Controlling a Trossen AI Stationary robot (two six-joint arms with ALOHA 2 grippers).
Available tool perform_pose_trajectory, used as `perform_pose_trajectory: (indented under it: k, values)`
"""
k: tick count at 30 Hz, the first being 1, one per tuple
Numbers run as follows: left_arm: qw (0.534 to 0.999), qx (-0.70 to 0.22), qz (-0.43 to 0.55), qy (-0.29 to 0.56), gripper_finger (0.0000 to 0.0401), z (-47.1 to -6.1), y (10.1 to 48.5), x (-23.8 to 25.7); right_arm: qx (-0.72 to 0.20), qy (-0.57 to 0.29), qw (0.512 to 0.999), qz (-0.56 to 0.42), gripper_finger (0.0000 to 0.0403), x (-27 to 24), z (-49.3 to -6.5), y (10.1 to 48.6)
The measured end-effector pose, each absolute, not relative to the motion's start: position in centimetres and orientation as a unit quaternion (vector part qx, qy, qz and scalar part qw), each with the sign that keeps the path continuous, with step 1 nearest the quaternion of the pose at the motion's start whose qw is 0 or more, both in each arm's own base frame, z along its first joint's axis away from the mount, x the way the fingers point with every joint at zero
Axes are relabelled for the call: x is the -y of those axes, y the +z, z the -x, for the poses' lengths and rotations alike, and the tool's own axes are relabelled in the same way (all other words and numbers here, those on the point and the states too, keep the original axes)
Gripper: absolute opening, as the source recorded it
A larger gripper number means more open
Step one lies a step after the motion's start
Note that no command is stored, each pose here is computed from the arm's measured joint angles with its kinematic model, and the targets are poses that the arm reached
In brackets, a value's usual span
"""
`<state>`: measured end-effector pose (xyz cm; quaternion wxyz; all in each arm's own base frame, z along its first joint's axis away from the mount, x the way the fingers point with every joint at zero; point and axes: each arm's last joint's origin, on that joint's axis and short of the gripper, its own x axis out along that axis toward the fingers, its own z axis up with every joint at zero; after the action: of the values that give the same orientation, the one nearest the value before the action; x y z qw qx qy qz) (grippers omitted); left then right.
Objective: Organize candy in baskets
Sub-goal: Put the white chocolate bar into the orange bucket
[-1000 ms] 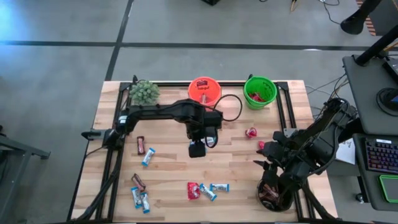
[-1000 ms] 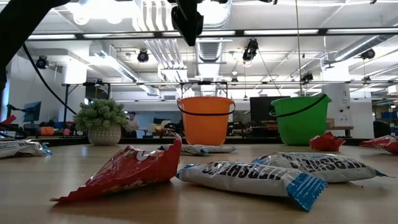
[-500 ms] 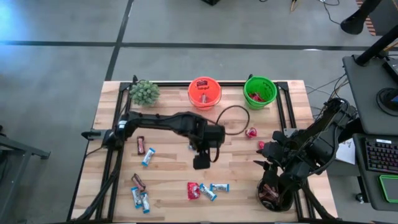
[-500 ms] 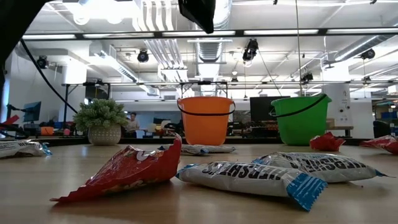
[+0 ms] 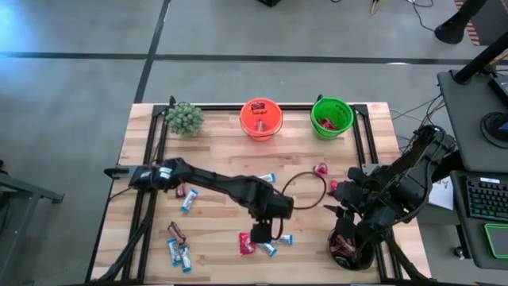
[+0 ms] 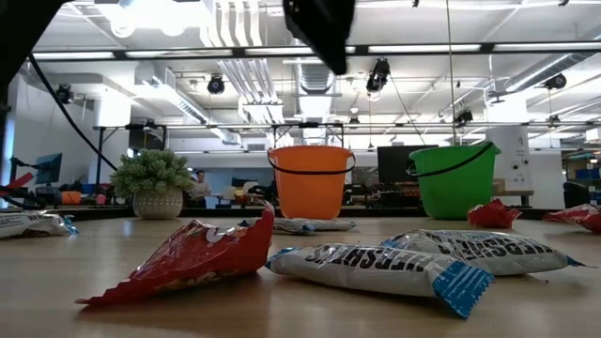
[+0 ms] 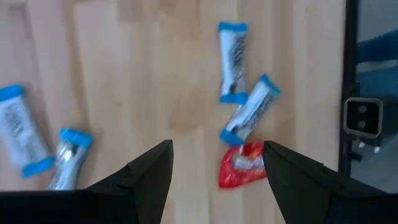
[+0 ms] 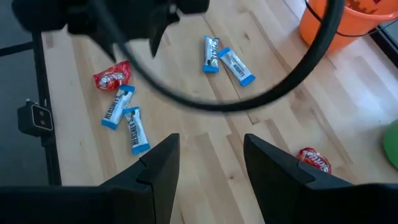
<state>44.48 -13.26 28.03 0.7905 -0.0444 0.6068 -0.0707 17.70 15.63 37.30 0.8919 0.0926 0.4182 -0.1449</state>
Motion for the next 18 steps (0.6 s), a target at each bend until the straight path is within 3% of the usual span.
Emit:
perform_pose_trajectory:
  k: [18]
  values:
    - [0.808, -0.581, 0.061, -0.077, 0.0231, -47.5, 23.4, 15.3, -0.423, -0.138, 0.890, -0.099, 0.0169, -15.6, -17.6, 37.6]
